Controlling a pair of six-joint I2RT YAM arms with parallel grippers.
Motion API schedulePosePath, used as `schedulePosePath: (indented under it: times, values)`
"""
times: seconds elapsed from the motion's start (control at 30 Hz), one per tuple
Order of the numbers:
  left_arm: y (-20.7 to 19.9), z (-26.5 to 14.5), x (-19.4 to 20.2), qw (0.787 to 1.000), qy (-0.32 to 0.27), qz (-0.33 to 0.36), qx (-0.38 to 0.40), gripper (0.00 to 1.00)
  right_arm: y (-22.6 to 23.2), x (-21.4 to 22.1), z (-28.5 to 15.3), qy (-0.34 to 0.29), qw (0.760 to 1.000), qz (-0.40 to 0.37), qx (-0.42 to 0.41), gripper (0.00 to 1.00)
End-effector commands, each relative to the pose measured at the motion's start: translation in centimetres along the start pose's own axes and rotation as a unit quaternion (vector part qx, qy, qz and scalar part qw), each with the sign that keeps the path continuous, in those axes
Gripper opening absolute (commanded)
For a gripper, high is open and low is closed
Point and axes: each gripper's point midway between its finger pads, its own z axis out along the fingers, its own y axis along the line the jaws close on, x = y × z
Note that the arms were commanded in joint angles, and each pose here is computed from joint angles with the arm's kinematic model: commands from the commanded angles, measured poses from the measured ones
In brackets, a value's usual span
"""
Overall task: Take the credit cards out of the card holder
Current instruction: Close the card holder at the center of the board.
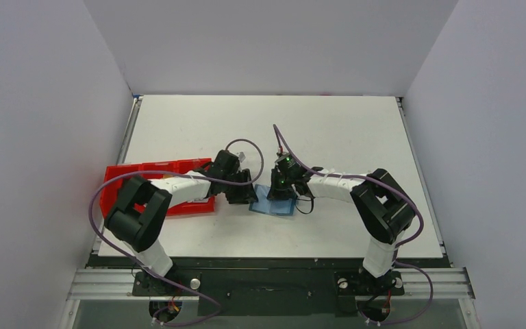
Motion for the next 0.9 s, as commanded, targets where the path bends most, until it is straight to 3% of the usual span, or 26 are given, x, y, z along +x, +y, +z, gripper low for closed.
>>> schedulePosePath:
  times: [0.0,0.2,0.3,0.47,0.7,0.87]
  values:
    - [-1.2,1.0,-0.9,1.000,-0.003,0.011,0.024,0.42,-7.1,6.4,3.0,0.077,0.991,-0.004,0.105,0.00]
    - [-1.0,1.7,-0.7,1.000,0.005,0.013,0.018,0.38,-7.0,6.4,3.1,0.077,0.992,-0.004,0.100,0.00]
    - [-1.3,1.7,-0.7,1.000,0.006,0.015,0.022,0.28,-6.8,6.2,3.0,0.074,0.993,-0.004,0.096,0.00]
    - [-2.0,1.4,-0.8,1.000,0.005,0.010,0.028,0.00,-6.0,5.5,2.7,0.067,0.994,-0.006,0.084,0.00]
    - [-3.1,-0.1,-1.7,0.999,-0.018,-0.001,0.038,0.00,-4.3,3.7,1.8,0.047,0.997,-0.010,0.064,0.00]
    - [-3.8,-1.3,-2.2,0.999,-0.032,0.000,0.044,0.00,-2.6,1.9,0.2,0.024,0.999,-0.015,0.044,0.15]
